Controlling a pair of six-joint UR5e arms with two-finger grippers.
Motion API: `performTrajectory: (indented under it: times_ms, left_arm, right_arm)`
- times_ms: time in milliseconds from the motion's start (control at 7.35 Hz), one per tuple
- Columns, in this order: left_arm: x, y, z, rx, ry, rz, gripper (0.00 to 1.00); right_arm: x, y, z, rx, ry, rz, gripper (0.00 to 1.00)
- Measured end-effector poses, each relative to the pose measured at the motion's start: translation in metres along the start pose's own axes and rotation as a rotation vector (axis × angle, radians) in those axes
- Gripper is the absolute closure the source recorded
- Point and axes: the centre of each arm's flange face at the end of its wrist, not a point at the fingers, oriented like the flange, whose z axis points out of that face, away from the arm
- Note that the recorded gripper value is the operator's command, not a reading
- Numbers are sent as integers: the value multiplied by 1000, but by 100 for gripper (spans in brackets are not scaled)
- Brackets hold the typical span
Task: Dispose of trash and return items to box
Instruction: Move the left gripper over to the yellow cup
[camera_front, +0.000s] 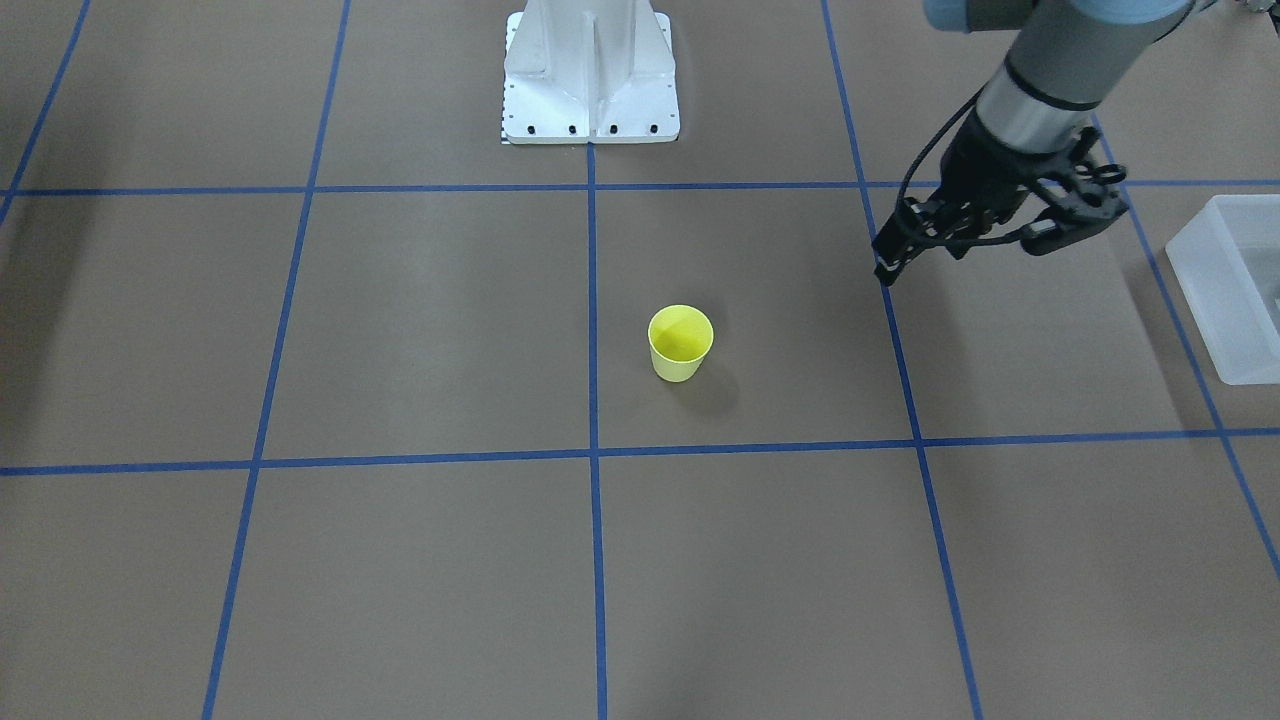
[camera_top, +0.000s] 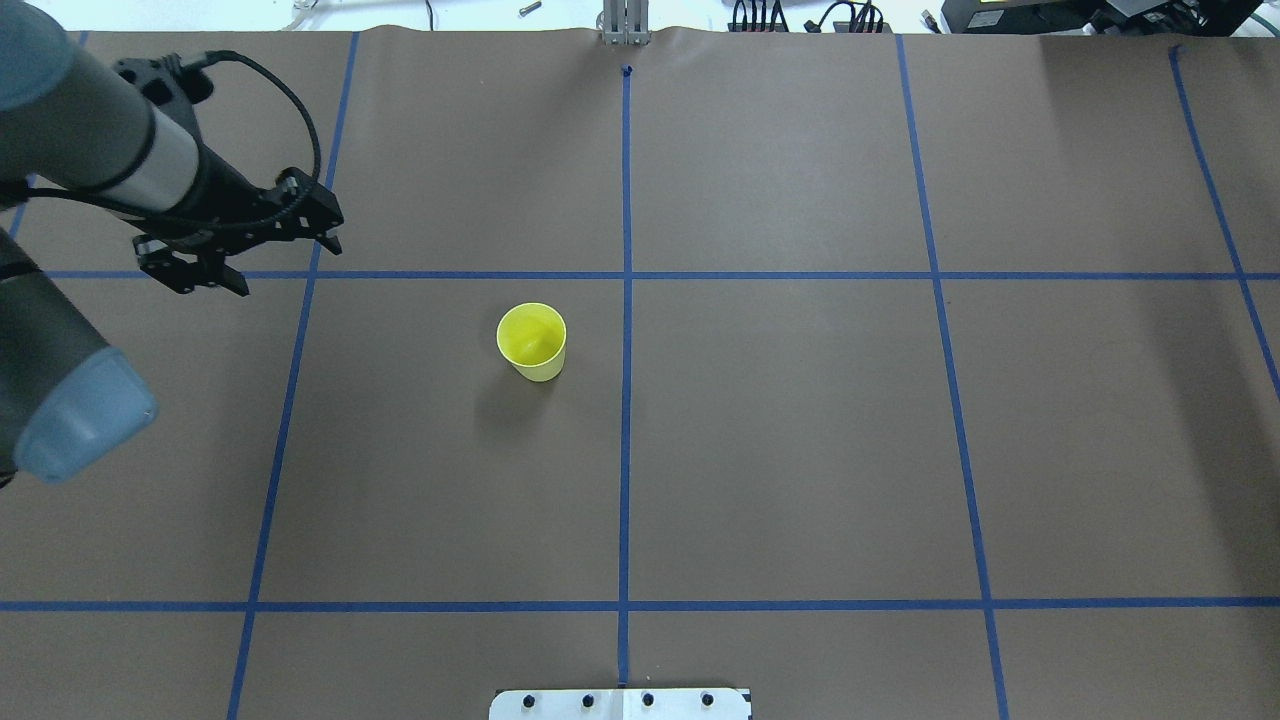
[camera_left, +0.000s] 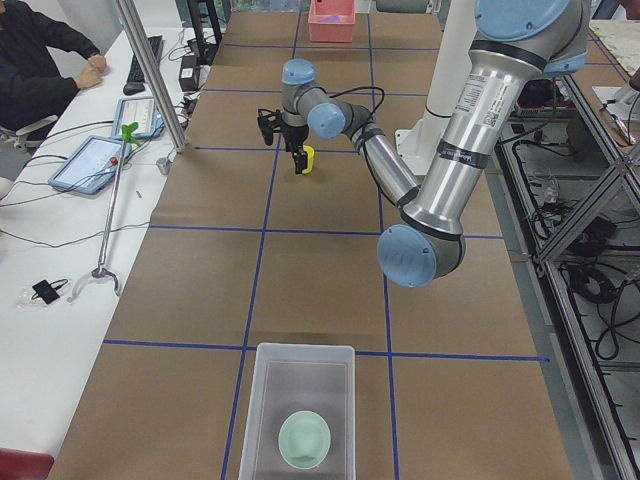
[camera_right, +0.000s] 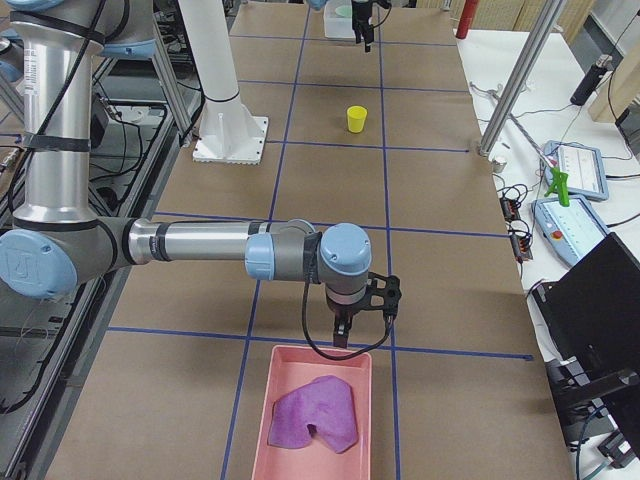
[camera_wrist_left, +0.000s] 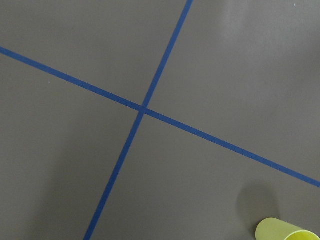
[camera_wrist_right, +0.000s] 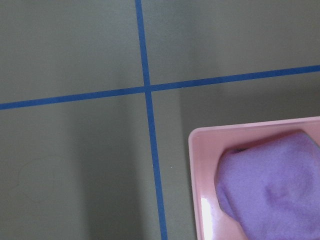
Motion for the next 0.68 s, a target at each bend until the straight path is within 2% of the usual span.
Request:
performTrajectory:
  times_ms: [408,680]
  left_arm:
    - [71,38,55,2,25,-50,1]
    - [87,56,102,1,45,-38,1]
  right_arm:
    - [-17,1,14,-6,0,2,0]
    - [-19,1,17,-11,-1,-2,0]
